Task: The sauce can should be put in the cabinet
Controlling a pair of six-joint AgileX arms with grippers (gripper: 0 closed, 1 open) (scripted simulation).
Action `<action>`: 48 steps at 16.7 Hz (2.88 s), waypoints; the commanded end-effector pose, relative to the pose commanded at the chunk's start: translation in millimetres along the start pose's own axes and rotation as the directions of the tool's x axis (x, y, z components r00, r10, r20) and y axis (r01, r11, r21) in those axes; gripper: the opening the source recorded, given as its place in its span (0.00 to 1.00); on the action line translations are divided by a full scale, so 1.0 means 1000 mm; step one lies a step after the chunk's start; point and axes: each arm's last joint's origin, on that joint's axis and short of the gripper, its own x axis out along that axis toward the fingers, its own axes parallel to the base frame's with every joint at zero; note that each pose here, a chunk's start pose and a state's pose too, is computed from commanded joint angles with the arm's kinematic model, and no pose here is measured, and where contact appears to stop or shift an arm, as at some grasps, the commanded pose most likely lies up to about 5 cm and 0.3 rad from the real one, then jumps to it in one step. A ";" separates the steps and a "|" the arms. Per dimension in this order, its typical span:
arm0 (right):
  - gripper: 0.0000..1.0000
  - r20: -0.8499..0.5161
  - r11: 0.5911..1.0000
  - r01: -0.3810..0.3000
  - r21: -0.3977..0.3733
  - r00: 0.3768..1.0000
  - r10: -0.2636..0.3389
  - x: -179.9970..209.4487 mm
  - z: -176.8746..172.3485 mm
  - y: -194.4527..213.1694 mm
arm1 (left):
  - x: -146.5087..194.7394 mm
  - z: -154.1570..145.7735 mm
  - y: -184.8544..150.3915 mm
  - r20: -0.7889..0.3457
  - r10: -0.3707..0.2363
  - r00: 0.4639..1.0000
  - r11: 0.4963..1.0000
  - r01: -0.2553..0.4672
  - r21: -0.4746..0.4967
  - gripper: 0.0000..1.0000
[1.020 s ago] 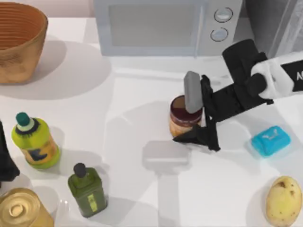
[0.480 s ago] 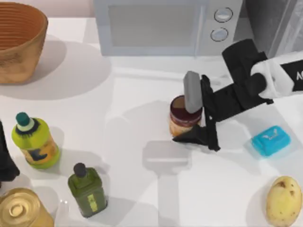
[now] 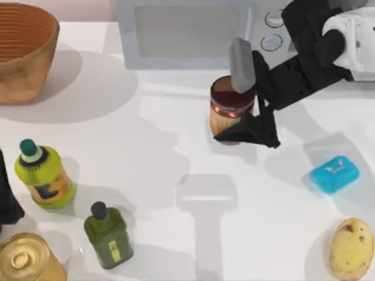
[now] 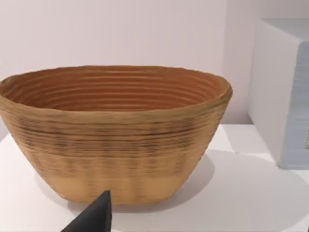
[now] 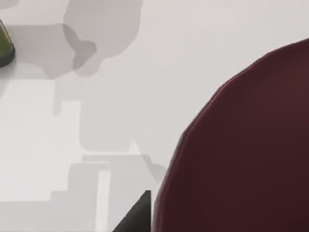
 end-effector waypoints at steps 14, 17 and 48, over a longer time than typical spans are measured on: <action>0.00 -0.011 0.997 0.079 0.001 0.997 -0.079 -0.057 0.047 0.027 | 0.000 0.000 0.000 0.000 0.000 1.000 1.000 0.000 0.000 1.00; 0.00 -0.017 0.977 0.212 0.036 0.977 -0.211 -0.092 0.048 0.057 | 0.000 0.000 0.000 0.000 0.000 1.000 1.000 0.000 0.000 1.00; 0.00 0.008 0.035 0.767 0.641 0.038 -0.999 -0.136 -0.109 0.272 | 0.000 0.000 0.000 0.000 0.000 1.000 1.000 0.000 0.000 1.00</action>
